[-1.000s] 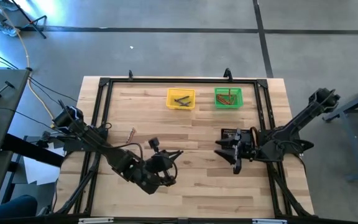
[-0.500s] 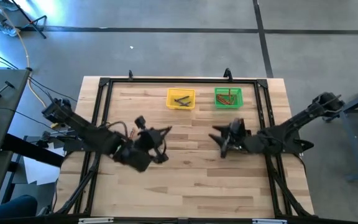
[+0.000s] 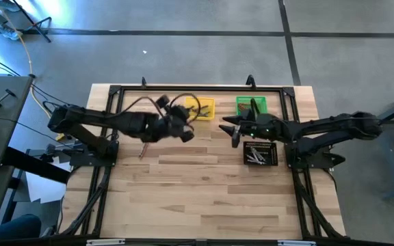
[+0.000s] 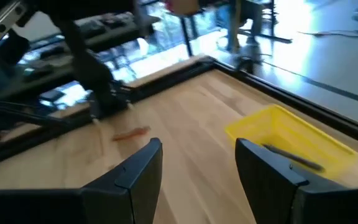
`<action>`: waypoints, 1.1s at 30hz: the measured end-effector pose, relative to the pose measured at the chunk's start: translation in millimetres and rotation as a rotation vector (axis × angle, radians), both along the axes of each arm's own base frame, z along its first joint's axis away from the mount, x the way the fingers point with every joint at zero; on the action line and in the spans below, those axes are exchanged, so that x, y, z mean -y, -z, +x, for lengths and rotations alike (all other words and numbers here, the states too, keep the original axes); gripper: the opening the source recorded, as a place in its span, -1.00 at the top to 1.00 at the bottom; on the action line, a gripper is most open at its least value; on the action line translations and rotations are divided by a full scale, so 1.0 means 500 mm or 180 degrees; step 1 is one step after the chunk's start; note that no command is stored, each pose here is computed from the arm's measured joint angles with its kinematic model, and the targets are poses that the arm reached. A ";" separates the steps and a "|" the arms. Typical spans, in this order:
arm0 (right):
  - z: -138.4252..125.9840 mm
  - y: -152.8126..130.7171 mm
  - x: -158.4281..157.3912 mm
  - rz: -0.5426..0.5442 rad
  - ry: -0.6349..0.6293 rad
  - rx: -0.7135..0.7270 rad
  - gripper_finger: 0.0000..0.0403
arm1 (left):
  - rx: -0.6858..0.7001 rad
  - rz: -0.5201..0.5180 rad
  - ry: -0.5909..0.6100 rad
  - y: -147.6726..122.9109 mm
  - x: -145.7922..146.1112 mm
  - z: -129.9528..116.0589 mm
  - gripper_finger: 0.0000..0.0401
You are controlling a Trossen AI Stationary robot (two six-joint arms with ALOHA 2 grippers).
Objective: Sort crayons
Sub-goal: Put the blue crayon into the yellow bin
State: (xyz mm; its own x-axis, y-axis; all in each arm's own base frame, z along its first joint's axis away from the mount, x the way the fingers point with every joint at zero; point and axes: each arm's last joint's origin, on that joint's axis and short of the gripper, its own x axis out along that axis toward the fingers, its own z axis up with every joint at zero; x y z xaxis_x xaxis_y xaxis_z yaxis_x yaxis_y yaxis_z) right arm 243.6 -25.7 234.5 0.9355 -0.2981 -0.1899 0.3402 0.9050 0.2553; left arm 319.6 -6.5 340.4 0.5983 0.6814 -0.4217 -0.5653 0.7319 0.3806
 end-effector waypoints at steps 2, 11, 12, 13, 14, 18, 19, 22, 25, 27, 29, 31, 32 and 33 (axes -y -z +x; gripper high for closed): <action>0.014 0.003 0.006 -0.0027 -0.0093 0.0134 0.02 | 0.0105 -0.0074 0.0340 -0.011 -0.014 0.014 1.00; 0.041 -0.045 0.033 -0.0160 -0.0169 0.0242 0.02 | 0.0307 -0.0025 0.0678 -0.030 -0.094 0.030 1.00; 0.043 -0.049 0.030 -0.0143 -0.0193 0.0193 0.02 | 0.0325 -0.0044 0.0665 -0.029 -0.106 0.031 1.00; 0.045 -0.053 0.027 -0.0137 -0.0213 0.0153 0.02 | 0.0318 -0.0081 0.0641 -0.024 -0.121 0.033 1.00; 0.047 -0.056 0.024 -0.0143 -0.0234 0.0110 0.02 | 0.0325 -0.0139 0.0622 -0.018 -0.136 0.036 1.00; 0.055 -0.079 0.018 -0.0223 -0.0294 0.0016 0.02 | 0.0282 -0.0434 0.0608 0.024 -0.200 0.056 1.00; 0.057 -0.086 0.017 -0.0245 -0.0304 -0.0001 0.02 | 0.0258 -0.0489 0.0583 0.037 -0.215 0.062 1.00; 0.060 -0.095 0.012 -0.0281 -0.0351 -0.0132 0.02 | 0.0193 -0.0576 0.0456 0.085 -0.264 0.084 1.00; 0.060 -0.096 0.004 -0.0294 -0.0409 -0.0270 0.02 | 0.0123 -0.0671 0.0288 0.140 -0.306 0.105 1.00; 0.059 -0.092 0.001 -0.0279 -0.0433 -0.0374 0.02 | 0.0093 -0.0822 0.0218 0.180 -0.330 0.116 1.00; 0.058 -0.088 0.000 -0.0260 -0.0442 -0.0446 0.02 | 0.0034 -0.0993 0.0158 0.218 -0.348 0.124 1.00; 0.056 -0.083 0.000 -0.0242 -0.0442 -0.0543 0.02 | -0.0034 -0.1112 0.0099 0.251 -0.361 0.129 1.00; 0.055 -0.080 0.000 -0.0235 -0.0444 -0.0589 0.02 | -0.0058 -0.1152 0.0071 0.265 -0.365 0.131 1.00; 0.055 -0.078 0.000 -0.0230 -0.0446 -0.0625 0.02 | -0.0101 -0.1192 0.0045 0.277 -0.366 0.133 1.00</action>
